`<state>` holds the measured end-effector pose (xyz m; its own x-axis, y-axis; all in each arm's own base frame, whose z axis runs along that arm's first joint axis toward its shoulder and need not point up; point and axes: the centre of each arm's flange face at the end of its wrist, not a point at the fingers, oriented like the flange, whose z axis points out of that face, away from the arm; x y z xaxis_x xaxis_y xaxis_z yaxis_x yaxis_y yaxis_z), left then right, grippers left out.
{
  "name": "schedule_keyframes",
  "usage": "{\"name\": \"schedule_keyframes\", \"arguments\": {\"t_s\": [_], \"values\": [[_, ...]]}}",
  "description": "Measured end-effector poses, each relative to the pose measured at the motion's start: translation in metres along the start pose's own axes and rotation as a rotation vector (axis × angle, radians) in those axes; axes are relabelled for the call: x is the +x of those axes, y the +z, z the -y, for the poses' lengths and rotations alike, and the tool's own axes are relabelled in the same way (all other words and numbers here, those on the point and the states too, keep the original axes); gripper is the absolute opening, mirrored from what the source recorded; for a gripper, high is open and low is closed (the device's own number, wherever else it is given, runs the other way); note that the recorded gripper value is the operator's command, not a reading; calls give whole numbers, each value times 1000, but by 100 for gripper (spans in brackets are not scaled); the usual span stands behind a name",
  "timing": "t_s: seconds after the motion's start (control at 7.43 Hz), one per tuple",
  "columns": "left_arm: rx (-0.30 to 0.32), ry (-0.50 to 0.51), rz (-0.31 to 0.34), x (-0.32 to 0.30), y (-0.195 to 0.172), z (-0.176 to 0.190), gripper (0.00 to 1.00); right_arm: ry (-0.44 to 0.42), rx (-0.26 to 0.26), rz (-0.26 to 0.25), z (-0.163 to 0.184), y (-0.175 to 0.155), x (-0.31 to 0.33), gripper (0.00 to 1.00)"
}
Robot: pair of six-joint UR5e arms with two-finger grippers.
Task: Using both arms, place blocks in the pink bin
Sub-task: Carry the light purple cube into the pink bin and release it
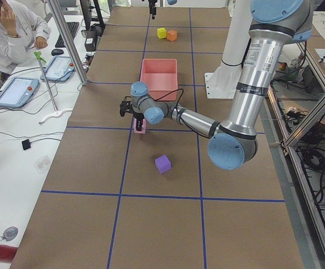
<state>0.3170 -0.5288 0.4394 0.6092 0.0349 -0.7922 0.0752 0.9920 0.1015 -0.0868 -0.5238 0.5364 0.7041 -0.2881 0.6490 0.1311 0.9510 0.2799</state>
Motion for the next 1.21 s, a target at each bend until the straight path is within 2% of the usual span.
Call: {"name": "schedule_keyframes", "arguments": {"t_s": [0.4,0.67,0.81,0.94,1.21], "values": [[43,-140,-100,99,-53,17,0,-2,1,1,0,0,-1,100],[-8,-177,-153,199,-59,2,8,-3,2,2,0,-1,-2,100],[-41,-169,-170,243,-56,-11,32,-4,3,2,0,-1,-2,100],[-67,-155,-174,277,-49,-24,99,-5,4,3,1,-2,-3,100],[-86,-125,-157,316,-25,-52,100,-5,3,3,1,-2,-3,100]]}}
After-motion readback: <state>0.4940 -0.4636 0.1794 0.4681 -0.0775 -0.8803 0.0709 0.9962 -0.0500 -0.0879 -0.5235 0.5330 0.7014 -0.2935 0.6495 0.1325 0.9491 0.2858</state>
